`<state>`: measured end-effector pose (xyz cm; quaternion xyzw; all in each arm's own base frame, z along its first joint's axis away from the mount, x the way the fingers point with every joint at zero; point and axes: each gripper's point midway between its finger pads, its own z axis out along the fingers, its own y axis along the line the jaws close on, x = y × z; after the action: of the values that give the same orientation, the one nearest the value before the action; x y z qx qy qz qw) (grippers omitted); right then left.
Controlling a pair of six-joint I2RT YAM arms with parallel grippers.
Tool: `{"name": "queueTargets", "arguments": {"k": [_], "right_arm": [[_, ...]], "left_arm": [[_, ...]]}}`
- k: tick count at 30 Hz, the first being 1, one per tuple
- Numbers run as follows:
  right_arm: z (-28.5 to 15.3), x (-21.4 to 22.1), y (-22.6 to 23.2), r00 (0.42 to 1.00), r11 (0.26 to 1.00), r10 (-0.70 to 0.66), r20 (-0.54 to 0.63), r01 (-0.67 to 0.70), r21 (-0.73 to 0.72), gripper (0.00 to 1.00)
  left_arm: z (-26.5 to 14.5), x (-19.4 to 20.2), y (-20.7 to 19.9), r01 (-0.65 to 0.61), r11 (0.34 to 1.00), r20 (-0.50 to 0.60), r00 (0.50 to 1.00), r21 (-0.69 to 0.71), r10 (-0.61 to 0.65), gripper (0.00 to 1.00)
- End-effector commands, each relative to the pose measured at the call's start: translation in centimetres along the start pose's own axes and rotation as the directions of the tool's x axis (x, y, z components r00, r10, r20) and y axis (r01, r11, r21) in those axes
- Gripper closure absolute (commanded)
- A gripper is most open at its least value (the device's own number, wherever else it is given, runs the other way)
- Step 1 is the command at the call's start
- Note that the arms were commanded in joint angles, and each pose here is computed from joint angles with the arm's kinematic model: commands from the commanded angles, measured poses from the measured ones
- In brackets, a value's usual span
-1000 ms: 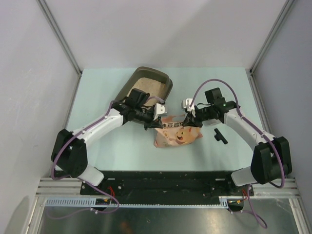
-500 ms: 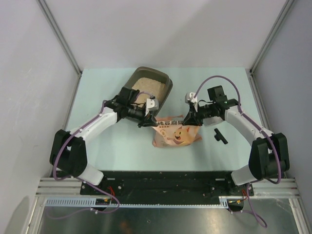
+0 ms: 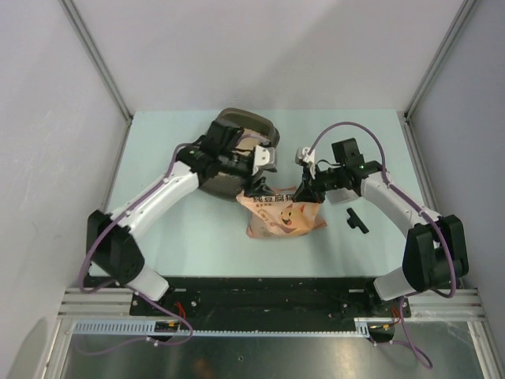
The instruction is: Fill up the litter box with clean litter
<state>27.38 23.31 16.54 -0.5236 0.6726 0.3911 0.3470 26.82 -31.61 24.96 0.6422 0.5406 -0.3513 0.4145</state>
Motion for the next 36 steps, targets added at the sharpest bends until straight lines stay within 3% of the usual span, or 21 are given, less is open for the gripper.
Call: {"name": "queueTargets", "arguments": {"k": [1, 7, 10, 11, 14, 15, 19, 24, 31, 36], "right_arm": [[0.6, -2.4, -0.2, 0.999, 1.0, -0.022, 0.046, 0.023, -0.007, 1.0], [0.4, -2.3, 0.2, 0.999, 0.999, -0.028, 0.04, 0.028, -0.019, 1.0], [0.4, -2.2, 0.4, 0.999, 0.999, -0.033, 0.037, 0.034, -0.024, 1.0], [0.4, -2.1, 0.5, 0.999, 0.999, -0.03, 0.033, 0.031, -0.029, 1.0], [0.3, -1.7, 0.6, 0.999, 0.998, -0.044, 0.023, 0.045, -0.035, 1.0], [0.1, -1.5, 0.4, 0.999, 0.998, -0.045, 0.02, 0.046, -0.03, 1.0], [-2.1, -0.9, 0.6, 0.995, 0.994, -0.101, -0.01, 0.101, -0.03, 1.0], [-6.4, 2.5, 1.6, 0.993, 0.999, -0.053, -0.11, 0.052, -0.012, 1.0], [-8.8, 2.8, 1.9, 0.992, 0.998, -0.031, -0.126, 0.038, 0.05, 0.89], [-8.8, 2.4, 1.6, 0.989, 0.995, -0.052, -0.14, 0.064, 0.08, 0.93]], "left_arm": [[3.2, 1.2, 0.0, -0.018, 0.996, -0.017, 1.0, 0.086, 0.02, 0.28], [6.8, 3.5, -1.0, 0.045, 0.987, -0.075, 0.997, 0.154, -0.034, 0.35], [8.1, 4.5, -1.0, 0.078, 0.984, -0.109, 0.992, 0.159, -0.061, 0.46], [8.3, 4.7, -0.8, 0.086, 0.984, -0.116, 0.991, 0.154, -0.068, 0.52], [8.8, 5.1, 0.0, 0.12, 0.984, -0.141, 0.985, 0.128, -0.102, 0.91], [8.9, 5.3, 0.2, 0.149, 0.983, -0.154, 0.979, 0.112, -0.131, 0.99], [7.2, 6.2, 1.4, 0.183, 0.983, -0.194, 0.965, 0.018, -0.176, 1.0], [5.3, 8.4, 1.9, 0.217, 0.975, -0.234, 0.947, -0.047, -0.222, 1.0], [5.6, 8.6, 1.2, 0.259, 0.966, -0.222, 0.941, -0.02, -0.257, 1.0], [5.7, 8.3, 1.1, 0.273, 0.962, -0.212, 0.939, -0.013, -0.27, 1.0]]}}
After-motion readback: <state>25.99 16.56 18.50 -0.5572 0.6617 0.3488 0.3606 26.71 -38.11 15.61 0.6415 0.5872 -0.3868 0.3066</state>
